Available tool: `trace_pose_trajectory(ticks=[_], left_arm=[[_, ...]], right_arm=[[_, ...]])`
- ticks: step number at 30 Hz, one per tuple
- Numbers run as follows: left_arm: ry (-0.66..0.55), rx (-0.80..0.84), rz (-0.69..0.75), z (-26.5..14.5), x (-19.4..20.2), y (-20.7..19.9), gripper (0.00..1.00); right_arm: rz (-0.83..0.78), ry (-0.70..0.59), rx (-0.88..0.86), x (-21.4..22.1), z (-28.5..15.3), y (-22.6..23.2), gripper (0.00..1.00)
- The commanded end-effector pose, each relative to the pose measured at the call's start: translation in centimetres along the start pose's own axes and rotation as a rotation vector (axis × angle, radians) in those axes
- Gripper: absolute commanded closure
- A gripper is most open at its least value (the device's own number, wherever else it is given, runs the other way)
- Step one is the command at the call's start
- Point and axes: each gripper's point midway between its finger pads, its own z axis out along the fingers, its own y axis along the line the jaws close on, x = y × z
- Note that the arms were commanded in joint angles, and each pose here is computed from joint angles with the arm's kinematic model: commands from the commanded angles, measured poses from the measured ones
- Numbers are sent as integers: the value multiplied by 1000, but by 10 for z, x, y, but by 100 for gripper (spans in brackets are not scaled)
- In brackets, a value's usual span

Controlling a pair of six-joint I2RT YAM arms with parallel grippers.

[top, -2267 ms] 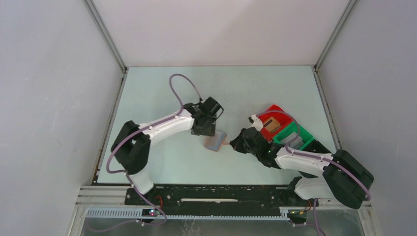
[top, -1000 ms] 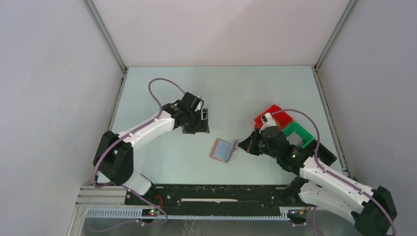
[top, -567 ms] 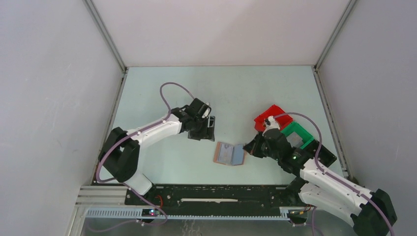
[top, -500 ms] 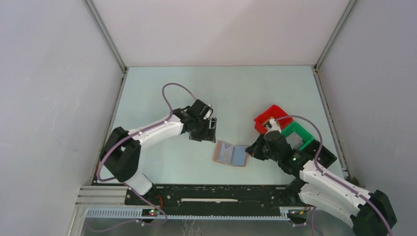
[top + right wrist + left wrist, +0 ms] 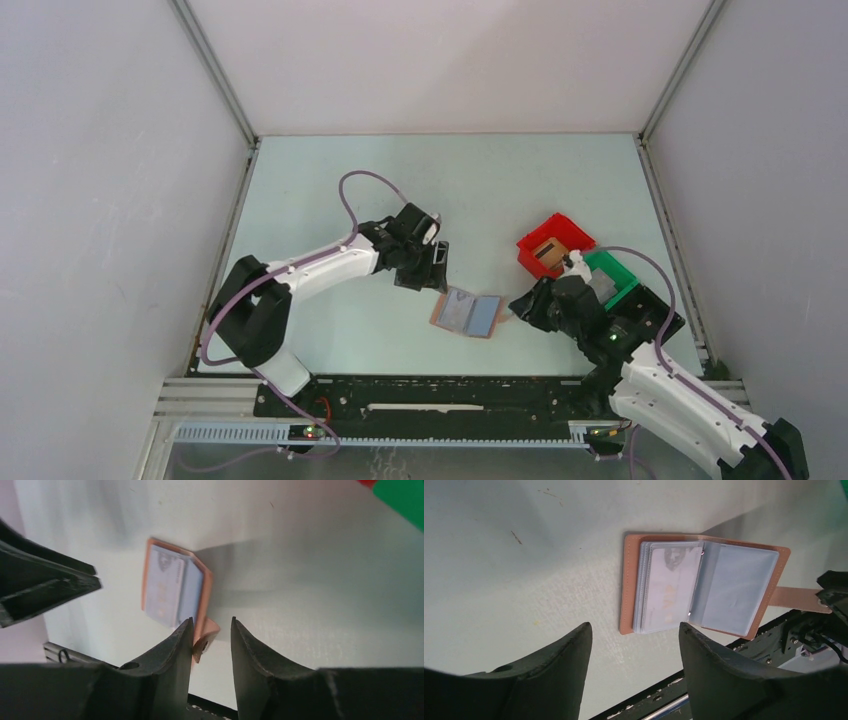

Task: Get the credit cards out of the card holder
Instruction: Remove the credit card from the card holder.

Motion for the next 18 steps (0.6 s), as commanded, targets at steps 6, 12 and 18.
trace_pose_trajectory(ticks=[6, 12, 18], left_arm=[[-84, 116, 34, -9, -22, -46, 36], [-3, 156, -5, 20, -10, -53, 40], [88, 86, -44, 49, 11, -33, 41]], right_arm=[[-7, -139, -196, -40, -19, 72, 64], [-49, 0, -205, -16, 7, 86, 67], [-74, 162, -138, 18, 31, 68, 68]])
